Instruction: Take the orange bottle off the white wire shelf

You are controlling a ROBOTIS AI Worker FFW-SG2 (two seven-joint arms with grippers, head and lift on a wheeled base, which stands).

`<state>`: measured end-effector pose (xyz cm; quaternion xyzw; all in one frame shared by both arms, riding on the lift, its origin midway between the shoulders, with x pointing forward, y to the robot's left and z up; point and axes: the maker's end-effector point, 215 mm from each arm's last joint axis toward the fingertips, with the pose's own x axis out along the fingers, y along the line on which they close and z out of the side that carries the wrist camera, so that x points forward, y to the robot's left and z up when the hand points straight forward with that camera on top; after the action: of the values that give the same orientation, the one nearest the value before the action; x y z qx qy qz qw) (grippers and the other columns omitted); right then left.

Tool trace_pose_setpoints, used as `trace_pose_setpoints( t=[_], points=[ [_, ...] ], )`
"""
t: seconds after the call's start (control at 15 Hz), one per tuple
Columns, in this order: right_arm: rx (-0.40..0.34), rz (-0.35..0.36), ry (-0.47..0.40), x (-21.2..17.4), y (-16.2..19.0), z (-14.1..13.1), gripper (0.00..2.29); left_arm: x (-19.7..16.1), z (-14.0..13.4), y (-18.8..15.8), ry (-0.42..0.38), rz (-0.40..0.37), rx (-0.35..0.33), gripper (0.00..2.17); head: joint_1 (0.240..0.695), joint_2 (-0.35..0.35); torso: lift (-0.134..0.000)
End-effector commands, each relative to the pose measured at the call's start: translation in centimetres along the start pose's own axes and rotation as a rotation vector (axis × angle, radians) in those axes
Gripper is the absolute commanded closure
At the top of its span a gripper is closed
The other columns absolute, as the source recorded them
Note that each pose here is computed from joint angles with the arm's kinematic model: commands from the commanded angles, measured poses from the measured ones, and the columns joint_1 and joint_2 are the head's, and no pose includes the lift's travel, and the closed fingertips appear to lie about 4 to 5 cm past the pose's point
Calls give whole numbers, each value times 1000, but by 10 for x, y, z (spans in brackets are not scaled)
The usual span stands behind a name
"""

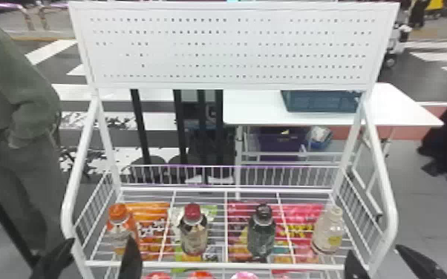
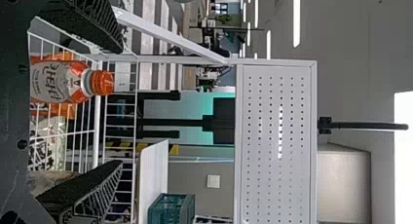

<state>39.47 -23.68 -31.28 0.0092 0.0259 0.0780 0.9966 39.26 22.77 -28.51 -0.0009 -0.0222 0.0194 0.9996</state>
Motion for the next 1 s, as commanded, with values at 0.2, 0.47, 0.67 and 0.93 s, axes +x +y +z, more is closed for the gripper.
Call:
trace_pose_setpoints(
  t=[0.2,0.47,0.67,0.93],
  points=[
    [10,7,-3,-1,-1,1,140,0,-1,-2,2,-8,2,87,499,0,0],
    [8,7,-4,-1,-1,2,140,1,0,-3,1,-9,-1,87,499,0,0],
    [8,7,-4,-1,-1,2,144,2,-1,-3,2,-9,0,87,499,0,0],
    [6,7,-4,-1,-1,2,144,3,-2,-3,3,-8,3,87,499,0,0]
  ],
)
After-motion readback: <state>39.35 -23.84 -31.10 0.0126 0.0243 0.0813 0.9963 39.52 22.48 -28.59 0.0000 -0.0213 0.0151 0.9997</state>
